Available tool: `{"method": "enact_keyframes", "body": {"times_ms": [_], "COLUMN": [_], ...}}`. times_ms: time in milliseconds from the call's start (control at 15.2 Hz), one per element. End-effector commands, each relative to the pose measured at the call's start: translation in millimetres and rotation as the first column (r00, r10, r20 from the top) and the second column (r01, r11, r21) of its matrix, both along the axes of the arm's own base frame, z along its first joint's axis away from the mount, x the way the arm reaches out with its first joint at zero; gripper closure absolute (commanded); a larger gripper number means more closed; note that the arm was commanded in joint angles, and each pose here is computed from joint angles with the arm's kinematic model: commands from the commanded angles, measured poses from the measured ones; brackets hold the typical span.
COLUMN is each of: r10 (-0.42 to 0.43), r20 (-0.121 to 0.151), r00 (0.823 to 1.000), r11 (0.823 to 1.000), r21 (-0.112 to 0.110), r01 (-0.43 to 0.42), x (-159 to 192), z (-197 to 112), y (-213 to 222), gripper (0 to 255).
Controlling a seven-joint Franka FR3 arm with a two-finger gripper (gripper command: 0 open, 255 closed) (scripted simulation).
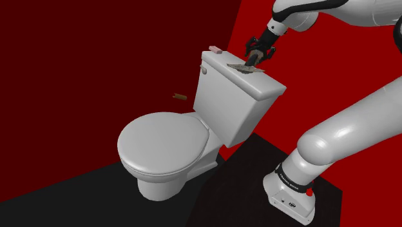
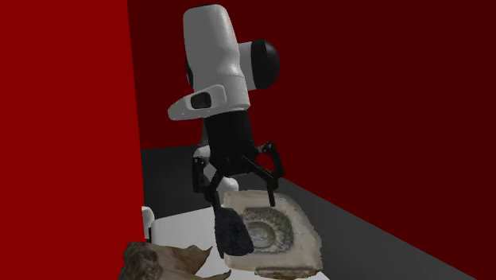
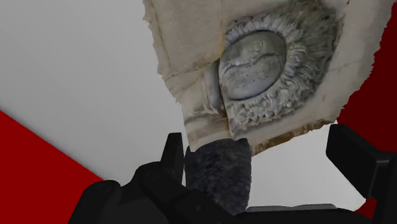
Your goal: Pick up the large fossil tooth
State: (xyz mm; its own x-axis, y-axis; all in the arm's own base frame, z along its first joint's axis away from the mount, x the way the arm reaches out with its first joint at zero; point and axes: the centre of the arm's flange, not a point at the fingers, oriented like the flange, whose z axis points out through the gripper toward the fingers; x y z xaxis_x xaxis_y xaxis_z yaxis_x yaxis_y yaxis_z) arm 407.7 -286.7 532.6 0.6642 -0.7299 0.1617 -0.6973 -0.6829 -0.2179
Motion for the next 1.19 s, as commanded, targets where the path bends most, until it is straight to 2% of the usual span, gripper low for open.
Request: {"method": "enact_keyframes", "body": {"times_ms": [0,132,330,924,990,1122], "r10": [-0.077,-0.152,-0.255,-0.255,-0.255,-0.255], "r20": [0.031,0.059,0.098,0.098,0.098,0.098], "r00": [0.997,0.987,0.962,0.962,0.962,0.962], "r11": [0.997,0.988,0.967,0.967,0.967,0.967], "r21": [0.008,0.018,0.035,0.035,0.035,0.035], "r01": [0.077,0.151,0.253,0.253,0.253,0.253], "x": [-4.7,-10.2,-20.8,-20.8,-20.5,-20.1], "z": [0.0,-1.2,-3.5,-43.5,-41.8,-43.0], "y": [-23.3,-47.0,-79.3,-79.3,-78.9,-75.2], "gripper": [0,0,0,0,255,255]}}
